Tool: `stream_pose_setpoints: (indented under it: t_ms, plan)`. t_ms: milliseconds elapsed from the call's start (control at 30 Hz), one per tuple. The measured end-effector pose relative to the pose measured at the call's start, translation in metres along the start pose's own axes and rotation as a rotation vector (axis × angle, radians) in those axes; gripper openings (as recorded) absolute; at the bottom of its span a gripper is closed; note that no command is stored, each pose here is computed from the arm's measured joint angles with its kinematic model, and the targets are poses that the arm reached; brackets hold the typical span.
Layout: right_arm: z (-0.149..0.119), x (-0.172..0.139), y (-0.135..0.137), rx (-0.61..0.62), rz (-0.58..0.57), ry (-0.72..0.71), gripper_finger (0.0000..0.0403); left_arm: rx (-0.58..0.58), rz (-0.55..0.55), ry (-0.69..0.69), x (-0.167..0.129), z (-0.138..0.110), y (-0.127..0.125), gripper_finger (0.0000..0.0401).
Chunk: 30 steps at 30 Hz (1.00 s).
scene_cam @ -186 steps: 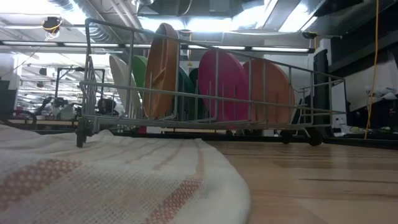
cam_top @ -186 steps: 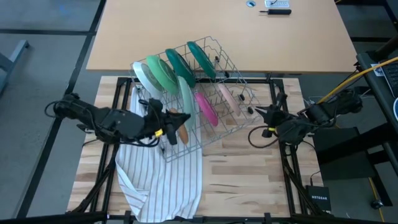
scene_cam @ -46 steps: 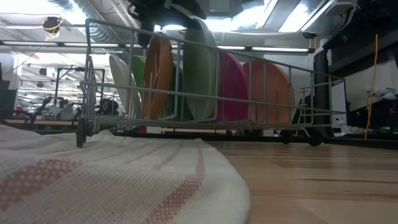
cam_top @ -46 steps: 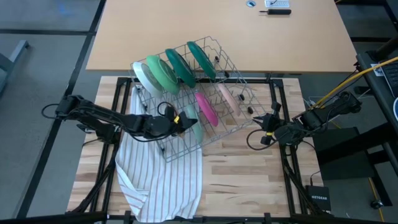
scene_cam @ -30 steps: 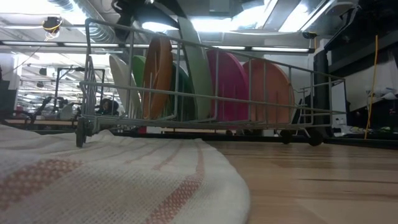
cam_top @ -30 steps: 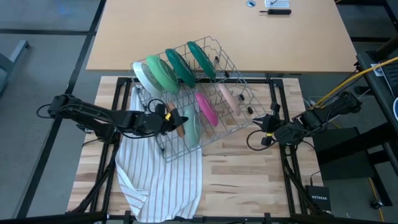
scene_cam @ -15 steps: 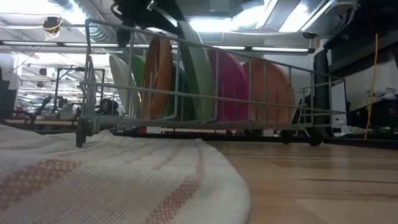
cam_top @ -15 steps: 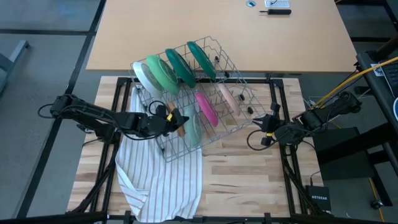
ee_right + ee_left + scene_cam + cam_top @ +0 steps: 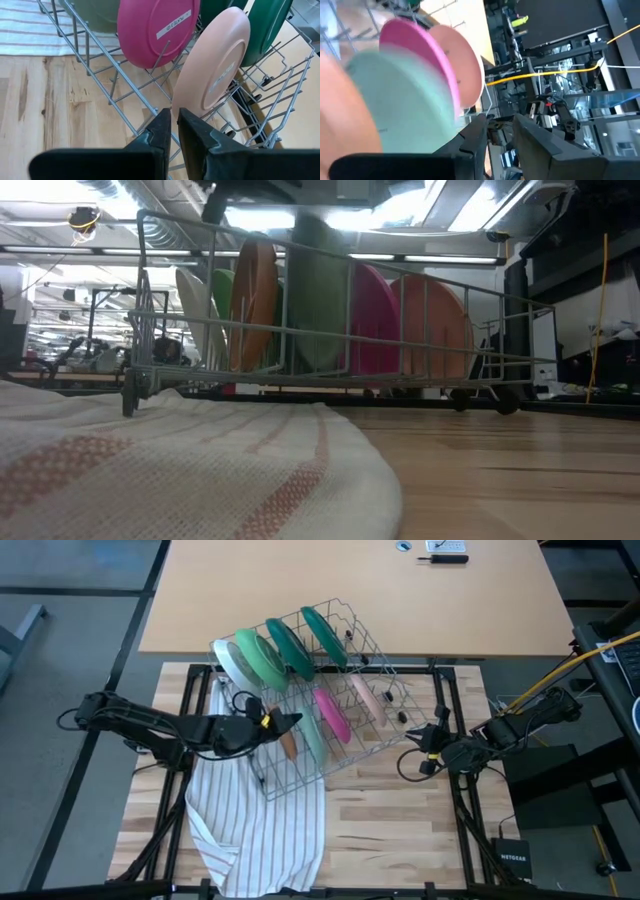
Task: Sort dishes
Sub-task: Put the light green plate in the dish rack
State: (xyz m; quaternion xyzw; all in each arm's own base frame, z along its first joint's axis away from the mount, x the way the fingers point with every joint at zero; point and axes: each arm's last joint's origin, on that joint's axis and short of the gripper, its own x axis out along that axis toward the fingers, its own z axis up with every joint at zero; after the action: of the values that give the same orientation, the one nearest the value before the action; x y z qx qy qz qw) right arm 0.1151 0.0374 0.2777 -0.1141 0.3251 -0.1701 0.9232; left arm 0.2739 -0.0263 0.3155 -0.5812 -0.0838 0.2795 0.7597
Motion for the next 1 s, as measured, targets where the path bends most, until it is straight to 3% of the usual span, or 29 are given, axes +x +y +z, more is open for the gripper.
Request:
stream_pose_setpoints:
  t_ms: [300, 633, 833, 1000]
  plan:
    - [0.000, 0.000, 0.000, 0.001, 0.000, -0.001, 0.0039, 0.012, 0.047, -0.002, 0.000, 0.002, 0.005, 0.0086]
    - [0.002, 0.000, 0.002, 0.017, 0.059, -0.002, 0.0039, 0.167, -0.038, -0.024, -0.022, 0.024, -0.011, 0.0086]
    - [0.009, -0.001, 0.006, 0.072, 0.144, -0.049, 0.0039, 0.417, -0.082, 0.016, -0.041, 0.032, -0.017, 0.0081]
    - [0.010, 0.001, 0.008, 0.071, 0.149, -0.047, 0.0039, 0.705, -0.174, 0.202, -0.050, 0.014, -0.016, 0.0069]
